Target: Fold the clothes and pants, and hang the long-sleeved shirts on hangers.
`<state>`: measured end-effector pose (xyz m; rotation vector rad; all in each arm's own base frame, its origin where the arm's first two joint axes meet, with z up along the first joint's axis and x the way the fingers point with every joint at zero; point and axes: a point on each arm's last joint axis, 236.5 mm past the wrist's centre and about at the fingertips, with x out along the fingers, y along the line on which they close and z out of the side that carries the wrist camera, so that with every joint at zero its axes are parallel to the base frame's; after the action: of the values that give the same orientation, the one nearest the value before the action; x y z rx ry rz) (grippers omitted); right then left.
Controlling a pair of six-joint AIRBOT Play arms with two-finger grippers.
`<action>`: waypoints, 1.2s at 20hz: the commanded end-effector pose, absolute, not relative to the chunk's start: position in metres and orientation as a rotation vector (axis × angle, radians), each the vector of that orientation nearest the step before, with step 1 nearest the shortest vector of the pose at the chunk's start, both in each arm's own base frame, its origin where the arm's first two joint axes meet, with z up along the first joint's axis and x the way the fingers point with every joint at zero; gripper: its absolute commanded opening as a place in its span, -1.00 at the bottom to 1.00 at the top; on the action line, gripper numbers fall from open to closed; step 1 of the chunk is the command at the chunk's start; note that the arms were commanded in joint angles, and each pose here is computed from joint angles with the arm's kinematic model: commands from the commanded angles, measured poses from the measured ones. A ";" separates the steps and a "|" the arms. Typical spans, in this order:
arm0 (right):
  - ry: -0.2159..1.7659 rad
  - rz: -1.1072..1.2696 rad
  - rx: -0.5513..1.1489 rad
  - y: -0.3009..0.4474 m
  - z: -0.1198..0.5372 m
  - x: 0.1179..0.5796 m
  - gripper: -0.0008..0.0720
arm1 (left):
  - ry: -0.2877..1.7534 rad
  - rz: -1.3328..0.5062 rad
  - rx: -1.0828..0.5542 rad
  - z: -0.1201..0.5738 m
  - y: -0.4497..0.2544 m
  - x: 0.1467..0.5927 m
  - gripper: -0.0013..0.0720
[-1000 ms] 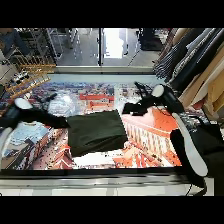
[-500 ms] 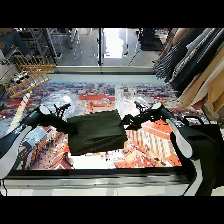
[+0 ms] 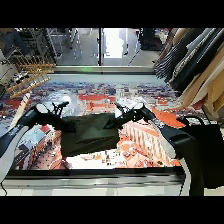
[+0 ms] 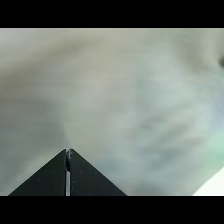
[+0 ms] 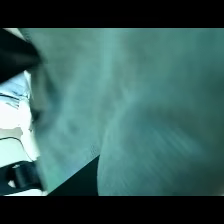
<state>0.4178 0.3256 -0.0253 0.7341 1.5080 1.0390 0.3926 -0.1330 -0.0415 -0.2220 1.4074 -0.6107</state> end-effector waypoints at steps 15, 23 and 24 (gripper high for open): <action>0.986 -0.412 0.863 -0.219 0.152 0.255 -0.92 | 1.124 -0.511 -0.057 0.135 -0.059 0.320 -0.92; 1.145 -0.808 1.180 -0.209 -0.014 0.094 0.14 | 1.144 -0.508 -0.070 0.125 -0.058 0.327 -0.92; 1.157 -0.829 1.154 -0.216 -0.013 0.088 1.00 | 1.150 -0.509 -0.072 0.123 -0.057 0.328 -0.92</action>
<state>0.1283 -0.2235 0.0209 1.1165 1.0843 -0.7356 0.3254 -0.0583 0.1268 -0.0669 1.1411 -0.5105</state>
